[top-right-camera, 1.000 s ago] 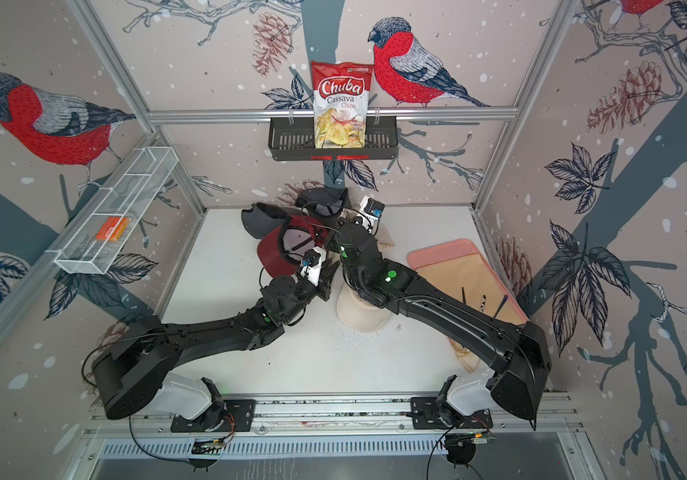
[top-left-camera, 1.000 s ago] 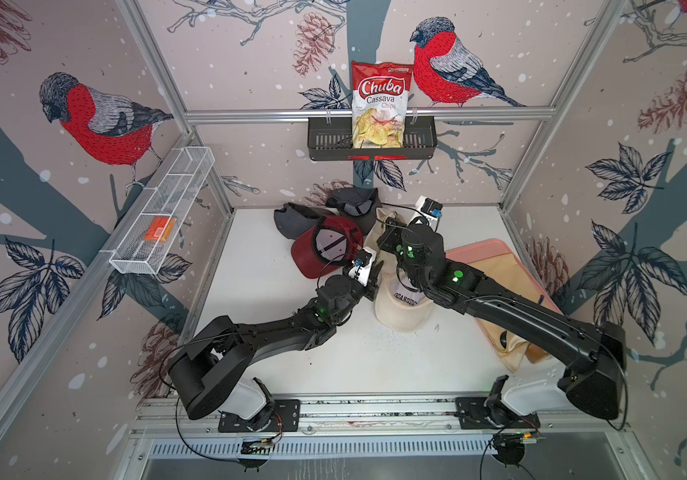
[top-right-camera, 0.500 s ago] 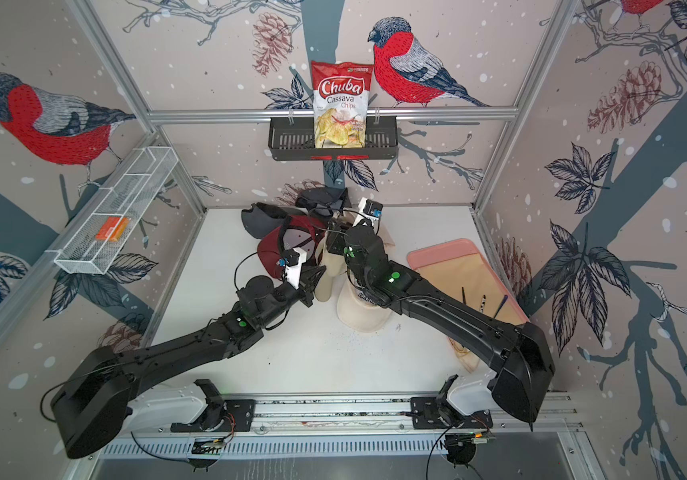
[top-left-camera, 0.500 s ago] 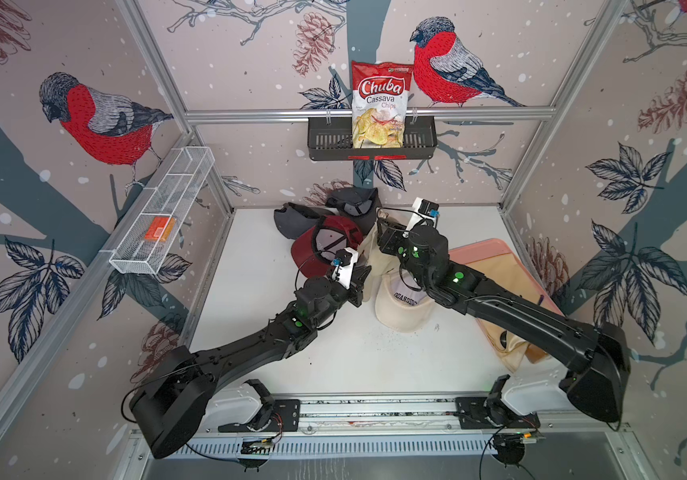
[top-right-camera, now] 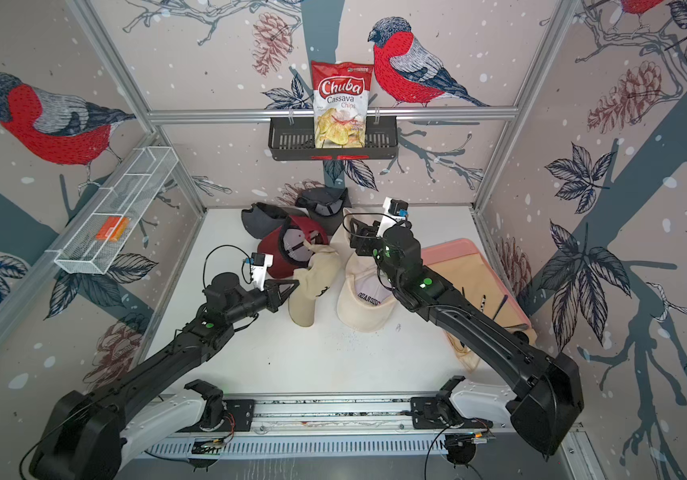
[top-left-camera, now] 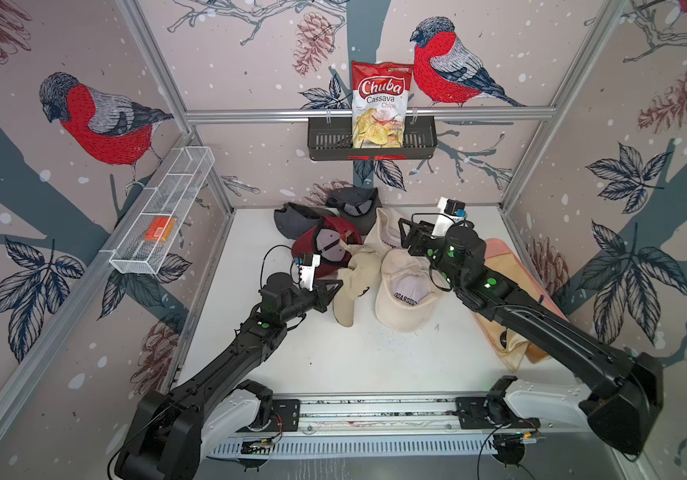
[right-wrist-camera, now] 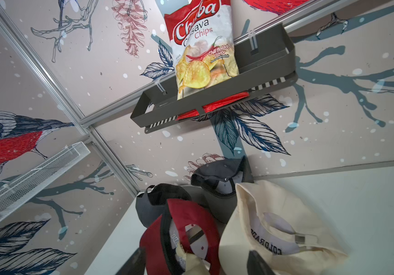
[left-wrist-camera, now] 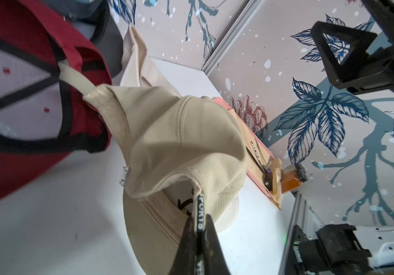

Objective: Open the adjustable buckle of the baseball cap
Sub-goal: Place the baseball cap at the center of the board.

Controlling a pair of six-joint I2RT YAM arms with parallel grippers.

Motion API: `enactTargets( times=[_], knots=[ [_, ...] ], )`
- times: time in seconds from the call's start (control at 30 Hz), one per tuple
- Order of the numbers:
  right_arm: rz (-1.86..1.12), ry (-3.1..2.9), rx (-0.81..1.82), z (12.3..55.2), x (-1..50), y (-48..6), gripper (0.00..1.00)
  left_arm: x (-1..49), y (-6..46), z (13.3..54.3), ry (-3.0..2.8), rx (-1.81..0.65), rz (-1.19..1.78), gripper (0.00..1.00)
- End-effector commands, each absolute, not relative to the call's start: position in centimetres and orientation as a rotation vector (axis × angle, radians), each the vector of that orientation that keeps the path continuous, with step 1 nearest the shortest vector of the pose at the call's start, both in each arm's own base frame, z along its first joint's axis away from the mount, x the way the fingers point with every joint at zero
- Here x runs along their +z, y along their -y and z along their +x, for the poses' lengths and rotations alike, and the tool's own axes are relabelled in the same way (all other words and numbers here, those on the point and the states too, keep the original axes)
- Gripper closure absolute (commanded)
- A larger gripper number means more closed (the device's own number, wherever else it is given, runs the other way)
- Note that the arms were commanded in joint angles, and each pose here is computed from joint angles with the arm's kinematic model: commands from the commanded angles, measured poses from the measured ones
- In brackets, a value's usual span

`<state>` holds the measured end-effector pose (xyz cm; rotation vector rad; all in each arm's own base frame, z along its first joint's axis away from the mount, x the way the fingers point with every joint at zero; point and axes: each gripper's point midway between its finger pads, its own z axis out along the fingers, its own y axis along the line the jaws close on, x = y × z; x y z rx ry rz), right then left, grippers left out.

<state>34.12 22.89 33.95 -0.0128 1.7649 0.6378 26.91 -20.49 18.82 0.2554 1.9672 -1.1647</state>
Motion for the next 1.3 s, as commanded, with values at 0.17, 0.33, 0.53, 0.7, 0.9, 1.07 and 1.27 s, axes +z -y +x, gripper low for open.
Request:
enactTargets(
  times=[0.17, 0.33, 0.53, 0.7, 0.9, 1.07, 1.27],
  knots=[
    [0.057, -1.922, 0.592, 33.1, 27.5, -17.0, 0.29, 19.0, 21.0, 24.7, -1.926, -1.549, 0.083, 1.00],
    [0.096, -2.024, 0.571, 32.5, 23.6, -15.1, 0.29, 17.7, 20.7, 24.5, -1.964, -1.591, 0.000, 1.00],
    [0.174, -2.153, 0.579, 32.2, 18.6, -13.3, 0.28, 12.0, 18.1, 24.7, -2.228, -1.286, -0.175, 1.00],
    [0.176, -2.222, 0.506, 32.2, 16.0, -12.1, 0.28, 9.1, 15.5, 24.4, -2.359, -1.050, -0.279, 1.00],
    [0.177, -2.289, 0.512, 32.2, 13.9, -12.0, 0.27, 7.4, 14.1, 24.4, -2.440, -0.902, -0.310, 0.82],
    [0.149, -2.321, 0.472, 32.5, 12.8, -11.7, 0.27, 7.9, 12.4, 25.0, -2.486, -0.713, -0.272, 0.66],
    [0.146, -2.348, 0.416, 33.1, 11.7, -11.2, 0.28, 10.2, 11.3, 26.3, -2.435, -0.602, -0.251, 0.51]
  ],
)
